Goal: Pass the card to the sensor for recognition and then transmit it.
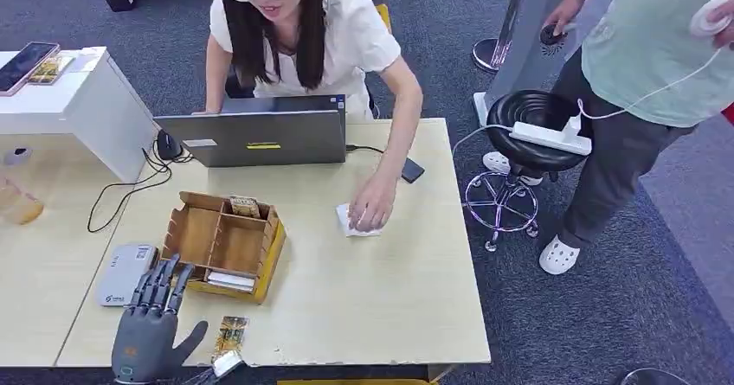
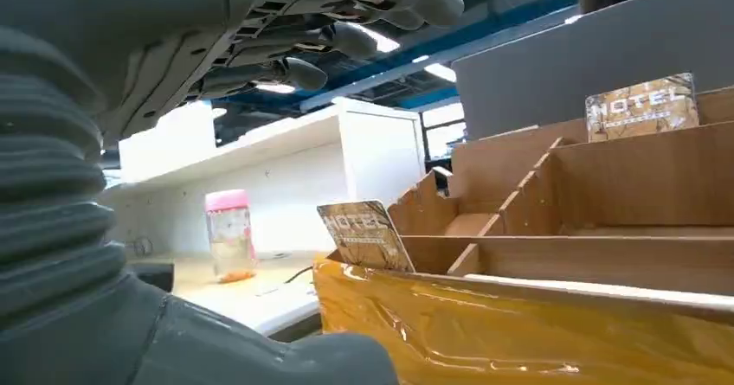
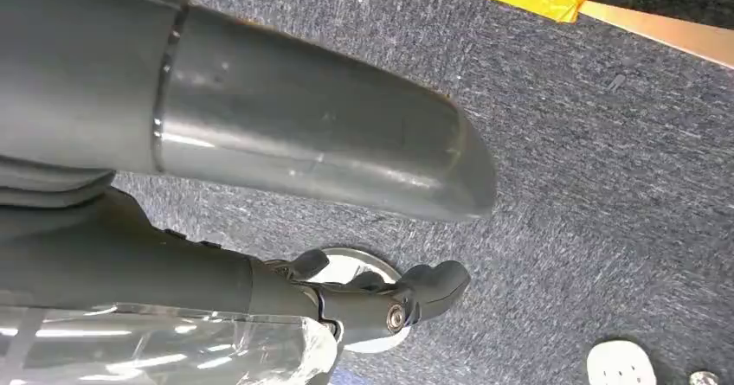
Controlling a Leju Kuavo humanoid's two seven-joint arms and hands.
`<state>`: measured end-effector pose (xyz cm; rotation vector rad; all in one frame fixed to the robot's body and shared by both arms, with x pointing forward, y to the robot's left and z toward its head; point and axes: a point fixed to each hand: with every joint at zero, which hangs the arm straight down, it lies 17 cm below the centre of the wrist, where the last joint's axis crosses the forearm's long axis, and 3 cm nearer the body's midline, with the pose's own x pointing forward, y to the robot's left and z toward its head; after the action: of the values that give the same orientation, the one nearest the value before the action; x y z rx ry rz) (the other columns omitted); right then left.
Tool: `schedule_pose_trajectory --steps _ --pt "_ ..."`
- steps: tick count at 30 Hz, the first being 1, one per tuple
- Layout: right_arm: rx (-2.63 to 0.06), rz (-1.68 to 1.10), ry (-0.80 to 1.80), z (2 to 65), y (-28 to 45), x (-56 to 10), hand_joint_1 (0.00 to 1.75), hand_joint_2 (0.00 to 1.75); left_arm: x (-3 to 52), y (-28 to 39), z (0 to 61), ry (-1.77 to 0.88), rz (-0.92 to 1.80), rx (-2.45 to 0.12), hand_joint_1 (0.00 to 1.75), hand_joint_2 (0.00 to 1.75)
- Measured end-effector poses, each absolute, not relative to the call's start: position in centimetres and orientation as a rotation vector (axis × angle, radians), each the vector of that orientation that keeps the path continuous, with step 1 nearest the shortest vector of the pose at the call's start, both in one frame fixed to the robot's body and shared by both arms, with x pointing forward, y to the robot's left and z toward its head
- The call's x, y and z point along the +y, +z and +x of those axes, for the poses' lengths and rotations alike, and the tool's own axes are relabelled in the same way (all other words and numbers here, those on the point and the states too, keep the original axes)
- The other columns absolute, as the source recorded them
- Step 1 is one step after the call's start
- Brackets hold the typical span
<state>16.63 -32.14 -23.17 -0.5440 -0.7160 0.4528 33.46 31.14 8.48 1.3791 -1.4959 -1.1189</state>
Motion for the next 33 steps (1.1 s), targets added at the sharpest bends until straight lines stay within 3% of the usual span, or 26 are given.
schedule_pose_trajectory --steps 33 --pt "-0.719 -0.528 0.474 17.0 -23.2 -31.6 0.00 0.00 34.0 7.1 38.4 -1.276 1.535 -1.345 0.00 1.75"
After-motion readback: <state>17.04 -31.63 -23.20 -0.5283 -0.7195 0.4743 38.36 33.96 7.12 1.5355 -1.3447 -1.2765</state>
